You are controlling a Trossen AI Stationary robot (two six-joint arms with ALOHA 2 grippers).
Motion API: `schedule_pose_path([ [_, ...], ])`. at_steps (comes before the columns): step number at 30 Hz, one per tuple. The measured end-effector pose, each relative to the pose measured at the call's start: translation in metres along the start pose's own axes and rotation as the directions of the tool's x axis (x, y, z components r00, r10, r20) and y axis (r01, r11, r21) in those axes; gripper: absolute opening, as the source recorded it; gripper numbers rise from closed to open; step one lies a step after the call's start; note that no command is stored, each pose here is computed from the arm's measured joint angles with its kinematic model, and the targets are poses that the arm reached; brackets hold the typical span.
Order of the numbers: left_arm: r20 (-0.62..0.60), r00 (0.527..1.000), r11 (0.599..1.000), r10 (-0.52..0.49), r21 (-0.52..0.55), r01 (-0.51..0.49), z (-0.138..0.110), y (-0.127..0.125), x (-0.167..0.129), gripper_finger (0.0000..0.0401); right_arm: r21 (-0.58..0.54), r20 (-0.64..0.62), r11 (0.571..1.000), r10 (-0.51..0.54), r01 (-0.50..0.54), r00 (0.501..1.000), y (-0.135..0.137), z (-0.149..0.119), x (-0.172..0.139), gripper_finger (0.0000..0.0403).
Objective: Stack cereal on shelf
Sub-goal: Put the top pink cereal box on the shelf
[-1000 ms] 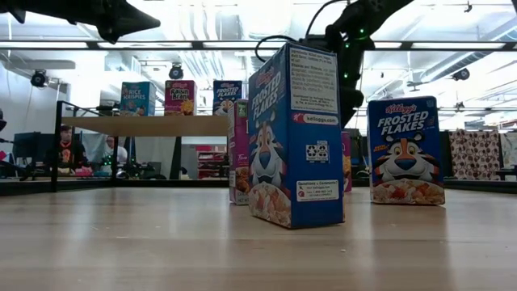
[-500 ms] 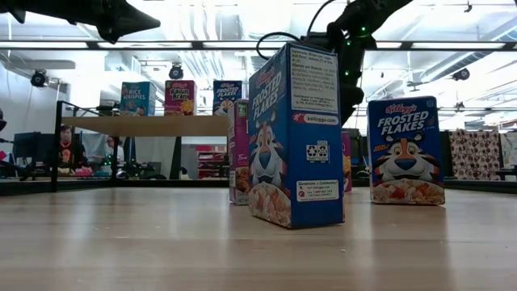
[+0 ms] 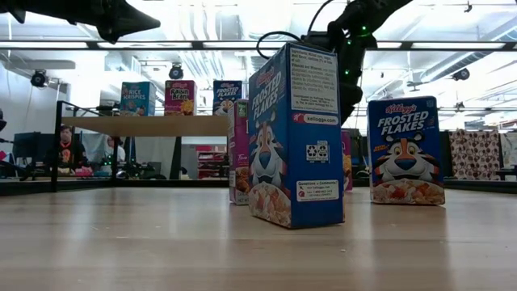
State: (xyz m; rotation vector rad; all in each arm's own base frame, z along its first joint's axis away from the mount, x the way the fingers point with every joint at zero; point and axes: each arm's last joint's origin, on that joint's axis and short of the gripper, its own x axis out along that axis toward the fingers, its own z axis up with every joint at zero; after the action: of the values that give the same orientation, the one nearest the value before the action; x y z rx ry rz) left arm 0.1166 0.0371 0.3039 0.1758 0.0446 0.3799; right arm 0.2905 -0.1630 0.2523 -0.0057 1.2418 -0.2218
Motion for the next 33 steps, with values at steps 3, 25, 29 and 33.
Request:
schedule_pose_path([
  [3,0.000,1.000,1.000,0.000,0.000,0.000,0.000,0.000,0.000,0.0000,0.003,0.000,1.000,0.000,0.000,1.000,0.000,0.000,0.000,0.0214],
  [25,-0.001,1.000,1.000,-0.001,0.000,0.001,0.000,0.000,0.000,0.0000,0.021,-0.008,1.000,0.012,-0.012,1.000,0.001,-0.001,-0.001,0.0157],
  [29,-0.001,1.000,1.000,-0.001,0.000,0.001,0.000,0.000,0.000,0.0000,0.053,-0.046,0.998,0.026,-0.024,0.999,0.001,-0.001,-0.011,0.0157],
  [33,-0.002,1.000,1.000,-0.001,0.005,0.001,0.000,0.000,0.000,0.0000,0.104,-0.059,0.994,0.034,-0.027,0.998,0.000,0.007,-0.035,0.0163],
])
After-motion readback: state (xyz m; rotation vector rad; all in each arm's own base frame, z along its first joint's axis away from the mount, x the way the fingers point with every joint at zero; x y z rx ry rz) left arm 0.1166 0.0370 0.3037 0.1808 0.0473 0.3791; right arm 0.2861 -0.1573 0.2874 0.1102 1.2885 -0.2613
